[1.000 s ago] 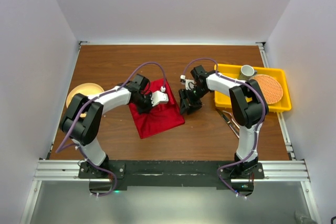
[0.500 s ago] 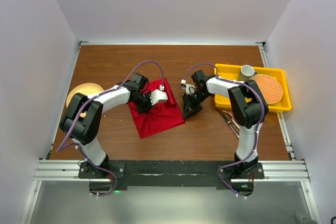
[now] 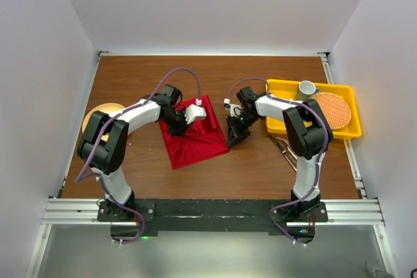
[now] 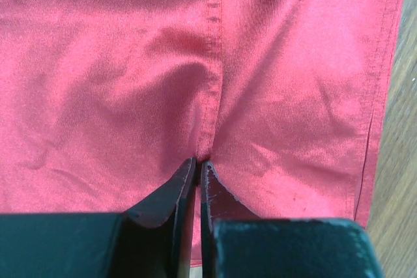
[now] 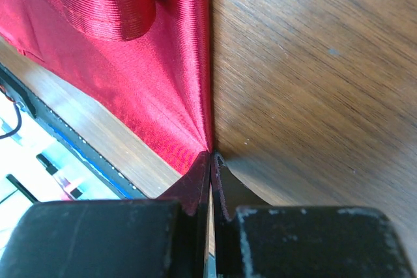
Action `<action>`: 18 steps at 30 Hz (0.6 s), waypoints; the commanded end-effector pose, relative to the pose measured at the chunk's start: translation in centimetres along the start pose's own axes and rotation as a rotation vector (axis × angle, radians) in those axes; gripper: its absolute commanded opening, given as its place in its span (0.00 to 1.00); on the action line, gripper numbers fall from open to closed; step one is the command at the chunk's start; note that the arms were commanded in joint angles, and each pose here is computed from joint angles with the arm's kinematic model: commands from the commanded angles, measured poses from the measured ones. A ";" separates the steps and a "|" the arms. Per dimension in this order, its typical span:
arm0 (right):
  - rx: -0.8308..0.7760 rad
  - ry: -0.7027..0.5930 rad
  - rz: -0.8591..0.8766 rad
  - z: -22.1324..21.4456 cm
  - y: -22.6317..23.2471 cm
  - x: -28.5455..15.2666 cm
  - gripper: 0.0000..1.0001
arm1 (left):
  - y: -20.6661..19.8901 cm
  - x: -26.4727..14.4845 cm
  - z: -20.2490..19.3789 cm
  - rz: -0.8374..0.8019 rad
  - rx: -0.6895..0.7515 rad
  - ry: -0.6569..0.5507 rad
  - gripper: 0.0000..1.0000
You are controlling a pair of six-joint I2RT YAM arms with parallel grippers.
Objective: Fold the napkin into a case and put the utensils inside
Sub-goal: Fold the rectangle-folded napkin at the center of the board.
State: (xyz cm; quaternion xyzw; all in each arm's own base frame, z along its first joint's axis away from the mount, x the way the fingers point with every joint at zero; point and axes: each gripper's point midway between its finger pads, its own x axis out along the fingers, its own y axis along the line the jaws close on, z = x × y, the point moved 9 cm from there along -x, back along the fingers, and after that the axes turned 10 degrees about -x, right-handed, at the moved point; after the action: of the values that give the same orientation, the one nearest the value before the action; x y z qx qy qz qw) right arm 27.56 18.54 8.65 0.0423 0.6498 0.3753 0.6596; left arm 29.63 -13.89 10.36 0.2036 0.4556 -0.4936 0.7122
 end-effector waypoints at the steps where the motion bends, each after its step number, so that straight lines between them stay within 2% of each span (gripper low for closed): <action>1: -0.055 0.003 -0.101 0.4 -1.1 0.5 0.00 | 0.6 -0.5 0.9 -0.018 -0.012 -0.034 0.13; 7: -0.065 -0.001 -0.100 0.5 -0.8 0.5 0.00 | 0.9 -0.6 1.2 -0.025 -0.018 -0.035 0.13; 9: -0.065 0.001 -0.098 0.6 -0.8 0.5 0.00 | 1.0 -0.7 1.2 -0.026 -0.020 -0.036 0.09; 11: -0.065 0.002 -0.095 0.6 -0.7 0.5 0.06 | 1.0 -1.0 1.4 -0.024 -0.017 -0.047 0.02; 14: -0.059 -0.004 -0.078 0.7 -0.4 0.4 0.14 | 0.8 -1.8 2.0 -0.024 -0.006 -0.080 0.00; 16: -0.052 -0.013 -0.074 0.9 -0.2 0.3 0.14 | 0.5 -2.2 2.3 -0.032 0.002 -0.095 0.00; 18: -0.049 -0.016 -0.067 0.9 -0.2 0.4 0.10 | 0.1 -2.7 2.6 -0.033 0.022 -0.106 0.00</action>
State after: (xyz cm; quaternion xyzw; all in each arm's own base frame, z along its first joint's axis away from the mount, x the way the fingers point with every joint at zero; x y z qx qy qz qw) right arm 27.54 18.88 8.88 0.0308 0.6489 0.3771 0.6601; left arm 30.16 -13.74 10.78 0.1821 0.4631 -0.5004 0.7086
